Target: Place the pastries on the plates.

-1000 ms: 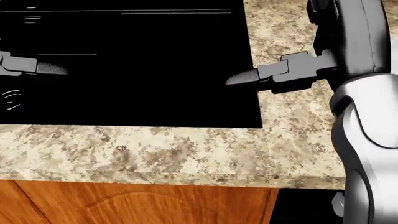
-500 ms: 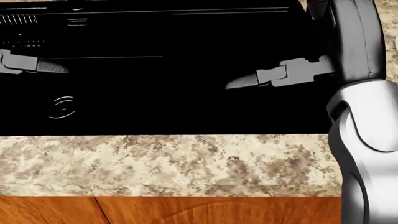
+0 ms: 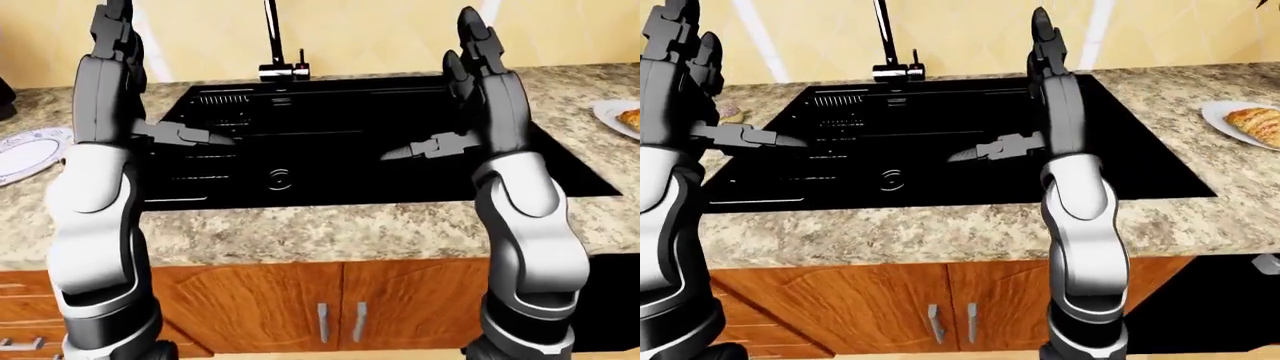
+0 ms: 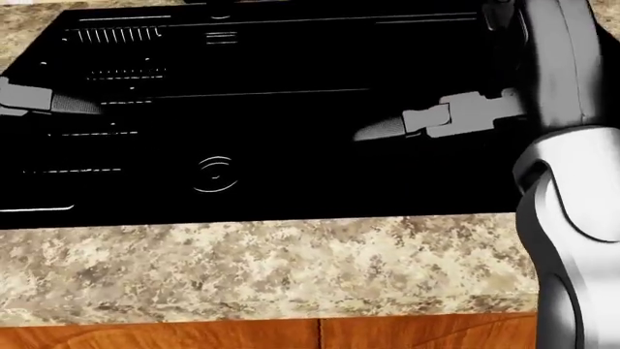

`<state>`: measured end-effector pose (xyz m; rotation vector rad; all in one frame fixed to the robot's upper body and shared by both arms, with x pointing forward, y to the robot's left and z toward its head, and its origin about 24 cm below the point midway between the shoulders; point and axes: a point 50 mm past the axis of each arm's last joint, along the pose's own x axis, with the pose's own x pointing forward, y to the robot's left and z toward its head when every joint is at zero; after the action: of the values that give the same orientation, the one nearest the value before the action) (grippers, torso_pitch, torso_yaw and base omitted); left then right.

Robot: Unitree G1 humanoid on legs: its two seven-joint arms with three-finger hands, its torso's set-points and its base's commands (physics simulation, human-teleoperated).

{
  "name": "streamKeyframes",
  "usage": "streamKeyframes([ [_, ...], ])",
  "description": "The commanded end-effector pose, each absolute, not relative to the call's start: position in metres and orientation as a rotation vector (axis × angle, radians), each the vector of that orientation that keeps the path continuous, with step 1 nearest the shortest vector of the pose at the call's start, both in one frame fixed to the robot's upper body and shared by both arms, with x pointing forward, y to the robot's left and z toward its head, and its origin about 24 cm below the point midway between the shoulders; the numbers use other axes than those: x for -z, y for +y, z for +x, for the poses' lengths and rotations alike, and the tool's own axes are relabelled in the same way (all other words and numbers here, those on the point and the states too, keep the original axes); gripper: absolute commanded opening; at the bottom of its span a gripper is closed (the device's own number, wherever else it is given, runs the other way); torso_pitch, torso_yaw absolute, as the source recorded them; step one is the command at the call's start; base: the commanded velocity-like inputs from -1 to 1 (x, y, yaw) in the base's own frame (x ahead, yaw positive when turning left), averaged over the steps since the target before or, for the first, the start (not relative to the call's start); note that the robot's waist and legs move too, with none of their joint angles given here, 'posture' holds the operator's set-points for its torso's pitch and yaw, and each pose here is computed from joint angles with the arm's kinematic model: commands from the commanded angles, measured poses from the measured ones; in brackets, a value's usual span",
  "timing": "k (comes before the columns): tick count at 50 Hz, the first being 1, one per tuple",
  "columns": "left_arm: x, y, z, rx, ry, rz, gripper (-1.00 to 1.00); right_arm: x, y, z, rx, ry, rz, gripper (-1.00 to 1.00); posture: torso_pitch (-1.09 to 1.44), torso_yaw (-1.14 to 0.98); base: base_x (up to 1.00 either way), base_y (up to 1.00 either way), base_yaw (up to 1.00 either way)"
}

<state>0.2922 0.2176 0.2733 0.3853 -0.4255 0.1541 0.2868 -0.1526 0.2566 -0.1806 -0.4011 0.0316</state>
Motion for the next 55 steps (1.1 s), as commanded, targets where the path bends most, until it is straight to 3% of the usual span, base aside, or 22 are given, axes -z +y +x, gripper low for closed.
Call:
streamKeyframes([
  [1,-0.2904,0.2131,0.2848,-0.154,-0.525,0.401,1.0,-0.2752,-0.1539,0.2789,-0.009,-0.51,-0.186,1.0,0.0,0.0,0.0,0.67,0.0],
  [55,-0.2878,0.2131,0.2826,-0.162,-0.523,0.412,1.0,-0.268,-0.1503,0.2789,-0.026,-0.504,-0.18,1.0,0.0,0.0,0.0,0.61,0.0],
])
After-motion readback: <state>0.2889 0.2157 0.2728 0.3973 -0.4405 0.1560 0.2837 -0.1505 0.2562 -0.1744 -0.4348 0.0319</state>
